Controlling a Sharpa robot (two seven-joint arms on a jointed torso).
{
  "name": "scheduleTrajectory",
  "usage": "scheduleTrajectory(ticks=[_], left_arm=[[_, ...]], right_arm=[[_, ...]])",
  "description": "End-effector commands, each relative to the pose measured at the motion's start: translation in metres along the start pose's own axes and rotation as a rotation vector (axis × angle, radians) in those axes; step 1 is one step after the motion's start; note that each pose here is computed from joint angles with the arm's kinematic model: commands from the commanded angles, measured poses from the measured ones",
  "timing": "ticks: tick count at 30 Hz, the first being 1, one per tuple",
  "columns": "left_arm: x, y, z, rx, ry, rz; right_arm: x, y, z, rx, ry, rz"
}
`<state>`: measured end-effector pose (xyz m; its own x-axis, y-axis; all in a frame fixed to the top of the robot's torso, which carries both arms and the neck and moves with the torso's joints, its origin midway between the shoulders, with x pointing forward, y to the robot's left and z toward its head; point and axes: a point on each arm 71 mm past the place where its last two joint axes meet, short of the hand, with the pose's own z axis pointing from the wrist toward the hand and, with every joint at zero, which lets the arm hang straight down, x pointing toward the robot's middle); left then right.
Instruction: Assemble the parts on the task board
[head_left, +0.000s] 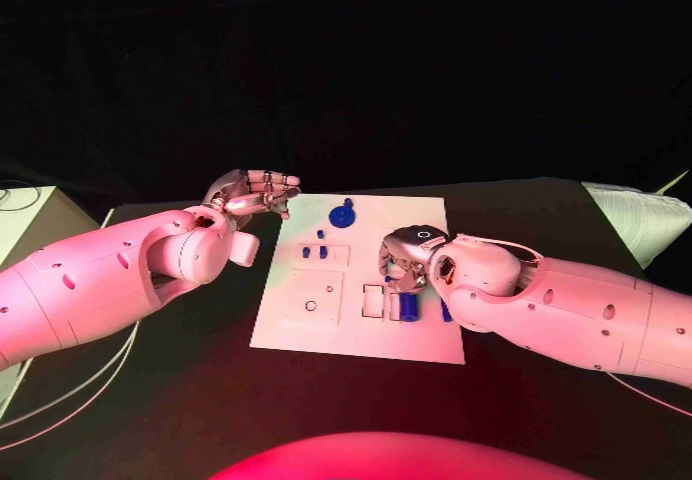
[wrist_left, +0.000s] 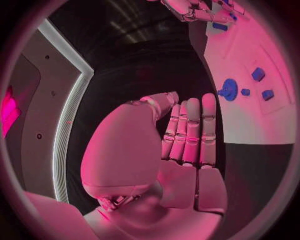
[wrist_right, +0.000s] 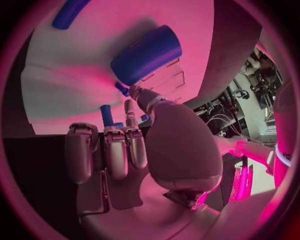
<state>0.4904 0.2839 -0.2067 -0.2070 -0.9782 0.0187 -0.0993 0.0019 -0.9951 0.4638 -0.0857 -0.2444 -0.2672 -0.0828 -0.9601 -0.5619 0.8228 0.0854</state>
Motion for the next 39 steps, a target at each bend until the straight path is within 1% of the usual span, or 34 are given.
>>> scheduleTrajectory(ticks=[1,21,39], left_arm=[[0.0016,-0.0009,0.0000,0.005,0.010,0.000],[0.0011,-0.0007,0.0000,0.005,0.008,0.001],[0.0018,-0.0009,-0.0002,0.004,0.010,0.000]], right_arm=[[0.0010,-0.0011,-0.0004,0.008,0.010,-0.022],[0.0040,-0.0049,-0.0039,0.041,0.026,-0.027],[0.0069,-0.0056,0.0000,0.057,0.052,-0.039]])
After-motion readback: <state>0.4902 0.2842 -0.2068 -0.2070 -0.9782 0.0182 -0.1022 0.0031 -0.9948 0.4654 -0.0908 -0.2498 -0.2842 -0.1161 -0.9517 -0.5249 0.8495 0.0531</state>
